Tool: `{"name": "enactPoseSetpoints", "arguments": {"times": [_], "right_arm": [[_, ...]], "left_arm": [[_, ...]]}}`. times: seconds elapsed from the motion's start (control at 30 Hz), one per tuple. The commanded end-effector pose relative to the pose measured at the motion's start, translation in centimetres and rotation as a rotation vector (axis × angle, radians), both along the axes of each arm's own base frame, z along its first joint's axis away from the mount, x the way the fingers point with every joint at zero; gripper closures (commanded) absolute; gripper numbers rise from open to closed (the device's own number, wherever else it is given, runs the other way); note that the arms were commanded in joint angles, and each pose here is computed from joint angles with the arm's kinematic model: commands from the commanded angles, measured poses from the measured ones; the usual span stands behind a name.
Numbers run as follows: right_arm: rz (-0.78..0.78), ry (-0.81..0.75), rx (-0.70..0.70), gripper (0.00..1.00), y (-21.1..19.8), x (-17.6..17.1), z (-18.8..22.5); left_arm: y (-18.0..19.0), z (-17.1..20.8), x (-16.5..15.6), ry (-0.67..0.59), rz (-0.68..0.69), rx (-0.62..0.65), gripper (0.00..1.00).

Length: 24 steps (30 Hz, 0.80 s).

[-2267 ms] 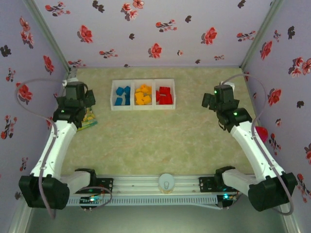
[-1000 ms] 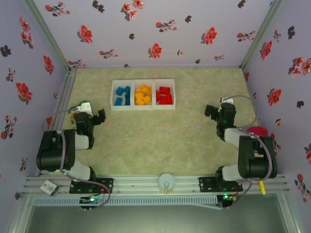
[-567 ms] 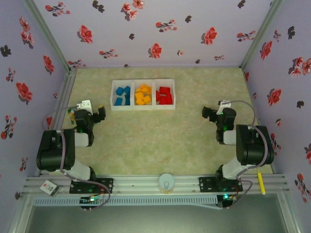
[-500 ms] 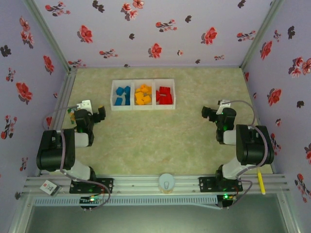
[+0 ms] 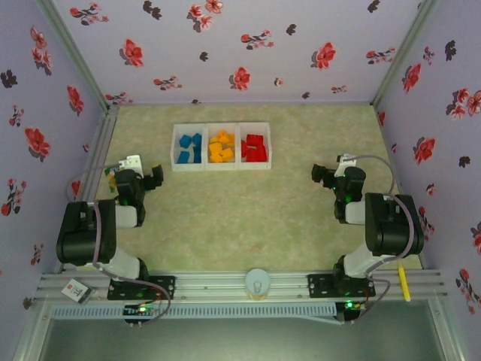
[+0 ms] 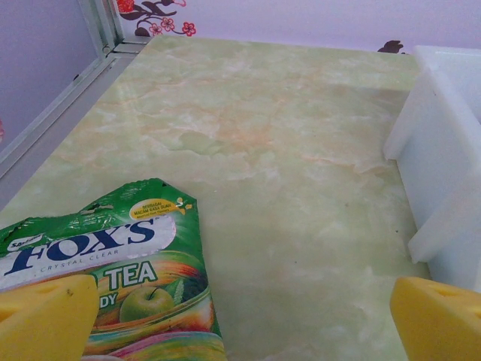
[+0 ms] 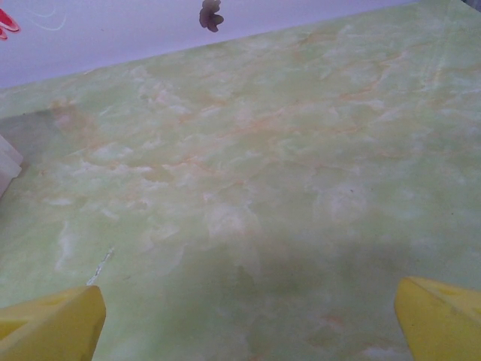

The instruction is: Sort the legos into containers by color

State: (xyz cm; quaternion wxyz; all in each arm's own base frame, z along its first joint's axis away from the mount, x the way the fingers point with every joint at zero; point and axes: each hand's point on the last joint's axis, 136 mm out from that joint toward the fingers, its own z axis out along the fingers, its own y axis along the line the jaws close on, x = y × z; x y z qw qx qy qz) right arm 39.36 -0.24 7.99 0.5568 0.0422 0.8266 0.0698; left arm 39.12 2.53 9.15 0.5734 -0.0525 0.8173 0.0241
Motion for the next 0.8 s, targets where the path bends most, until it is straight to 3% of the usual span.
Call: {"name": "enactPoseSetpoints", "arguments": {"times": [0.0, 0.77], "right_arm": [[0.007, -0.038, -0.021, 0.01, -0.05, 0.35, 0.93], [0.001, -0.031, -0.031, 0.01, 0.01, 0.35, 0.83]], "left_arm": [[-0.14, 0.37, 0.44, -0.008, -0.013, 0.018, 0.0], [-0.14, 0.39, 0.46, -0.009, -0.013, 0.018, 0.0]]}}
